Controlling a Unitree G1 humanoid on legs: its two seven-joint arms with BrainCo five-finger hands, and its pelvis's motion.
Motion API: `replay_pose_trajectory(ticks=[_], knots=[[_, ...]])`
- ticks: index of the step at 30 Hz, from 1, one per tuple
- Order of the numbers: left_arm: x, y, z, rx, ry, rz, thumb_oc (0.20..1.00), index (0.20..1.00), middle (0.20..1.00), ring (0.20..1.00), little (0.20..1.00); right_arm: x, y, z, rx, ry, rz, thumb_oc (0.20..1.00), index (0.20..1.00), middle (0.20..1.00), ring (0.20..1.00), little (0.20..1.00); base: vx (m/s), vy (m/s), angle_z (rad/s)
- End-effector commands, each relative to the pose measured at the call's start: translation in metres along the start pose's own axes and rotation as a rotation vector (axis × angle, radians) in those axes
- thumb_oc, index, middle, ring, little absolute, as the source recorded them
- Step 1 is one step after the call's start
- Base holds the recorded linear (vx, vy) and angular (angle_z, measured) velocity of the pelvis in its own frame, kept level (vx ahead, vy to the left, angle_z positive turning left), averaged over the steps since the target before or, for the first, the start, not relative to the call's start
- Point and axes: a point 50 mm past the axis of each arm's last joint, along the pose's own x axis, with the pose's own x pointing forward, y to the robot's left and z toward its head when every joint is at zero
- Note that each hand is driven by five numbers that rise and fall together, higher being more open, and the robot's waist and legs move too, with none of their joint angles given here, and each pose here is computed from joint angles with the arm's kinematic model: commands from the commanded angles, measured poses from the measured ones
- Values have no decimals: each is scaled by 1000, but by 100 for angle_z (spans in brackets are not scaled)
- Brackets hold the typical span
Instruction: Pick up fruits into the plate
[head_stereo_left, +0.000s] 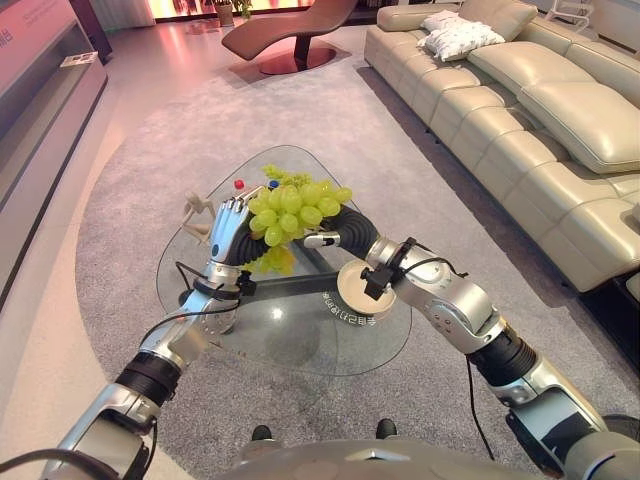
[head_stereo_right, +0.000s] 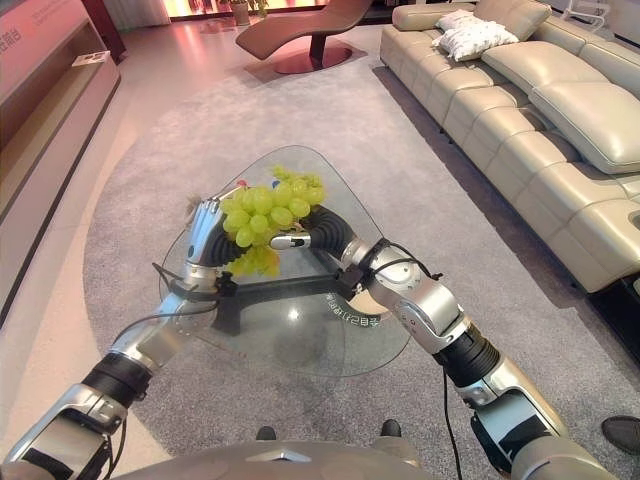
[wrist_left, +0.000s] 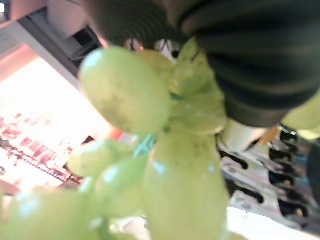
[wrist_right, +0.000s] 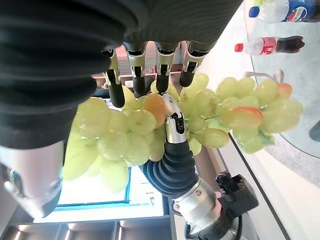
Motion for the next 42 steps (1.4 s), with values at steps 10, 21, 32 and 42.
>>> replay_pose_trajectory(ticks=[10, 21, 32, 42], knots=[[19, 0, 5, 28, -154, -254, 200, 200, 200, 200, 200, 10, 21, 35, -17, -153, 132, 1000, 1000, 1000, 1000, 1000, 0, 0, 0], [88, 9, 39, 64, -62, -612, 200, 200, 200, 200, 200, 22, 25, 53, -50, -188, 80, 1000, 1000, 1000, 1000, 1000, 1, 1, 0], [100, 14, 46, 58, -90, -638, 200, 200, 200, 200, 200, 24, 29, 55, -64, -198, 97, 1000, 1000, 1000, 1000, 1000, -13, -1, -3], [96, 10, 46, -10, -49, -759, 200, 200, 200, 200, 200, 26, 30, 59, -108, -236, 80, 1000, 1000, 1000, 1000, 1000, 0, 0, 0]])
